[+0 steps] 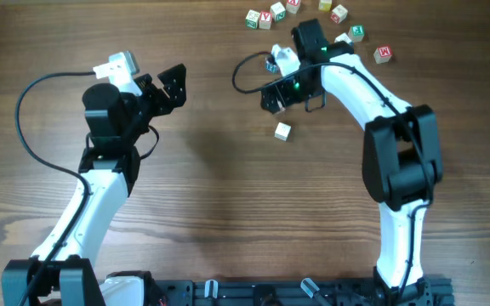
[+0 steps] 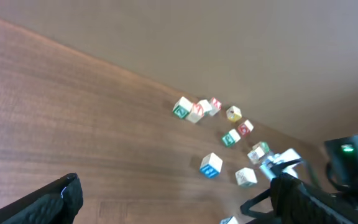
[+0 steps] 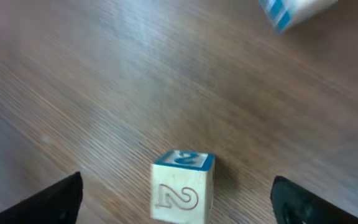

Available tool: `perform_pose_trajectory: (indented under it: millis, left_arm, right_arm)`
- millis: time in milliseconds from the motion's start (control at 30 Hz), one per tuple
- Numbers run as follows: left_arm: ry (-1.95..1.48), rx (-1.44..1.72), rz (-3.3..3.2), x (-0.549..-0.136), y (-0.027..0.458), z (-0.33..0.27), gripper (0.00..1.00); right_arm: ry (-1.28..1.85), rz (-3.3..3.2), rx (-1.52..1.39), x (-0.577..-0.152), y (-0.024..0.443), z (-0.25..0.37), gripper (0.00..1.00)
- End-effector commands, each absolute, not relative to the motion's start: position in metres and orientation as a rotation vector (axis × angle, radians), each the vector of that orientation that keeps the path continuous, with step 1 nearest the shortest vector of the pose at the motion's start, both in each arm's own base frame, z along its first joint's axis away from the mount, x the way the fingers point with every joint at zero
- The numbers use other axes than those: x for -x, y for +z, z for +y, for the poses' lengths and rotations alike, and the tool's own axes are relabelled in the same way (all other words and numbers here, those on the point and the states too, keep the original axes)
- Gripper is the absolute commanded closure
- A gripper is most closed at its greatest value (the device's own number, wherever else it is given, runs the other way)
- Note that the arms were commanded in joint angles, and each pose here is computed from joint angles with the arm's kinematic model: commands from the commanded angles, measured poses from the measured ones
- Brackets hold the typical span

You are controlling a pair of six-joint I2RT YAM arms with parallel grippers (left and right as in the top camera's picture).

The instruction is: Form a circle

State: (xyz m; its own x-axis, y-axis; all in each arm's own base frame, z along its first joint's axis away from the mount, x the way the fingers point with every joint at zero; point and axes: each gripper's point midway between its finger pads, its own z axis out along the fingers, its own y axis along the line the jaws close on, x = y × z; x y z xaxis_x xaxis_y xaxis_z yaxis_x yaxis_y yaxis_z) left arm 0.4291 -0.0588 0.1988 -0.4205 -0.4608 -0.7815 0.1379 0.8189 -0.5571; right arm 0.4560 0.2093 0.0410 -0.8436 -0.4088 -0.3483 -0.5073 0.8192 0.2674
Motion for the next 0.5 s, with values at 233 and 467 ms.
perform_pose_trajectory:
  millis: [233,467]
  left_arm:
    - [-0.654,-0.255,2.061,-0.524,0.202,-0.172,0.00]
    - [-0.583,-0.603,2.034,-0.531,0.157,-0.245,0.00]
  right_arm:
    - [0.169,2.524,-0.196,-0.476,0.207,0.071,0.00]
    - [0.271,2.585,-0.478,-0.462,0.195,-0.005,0.01]
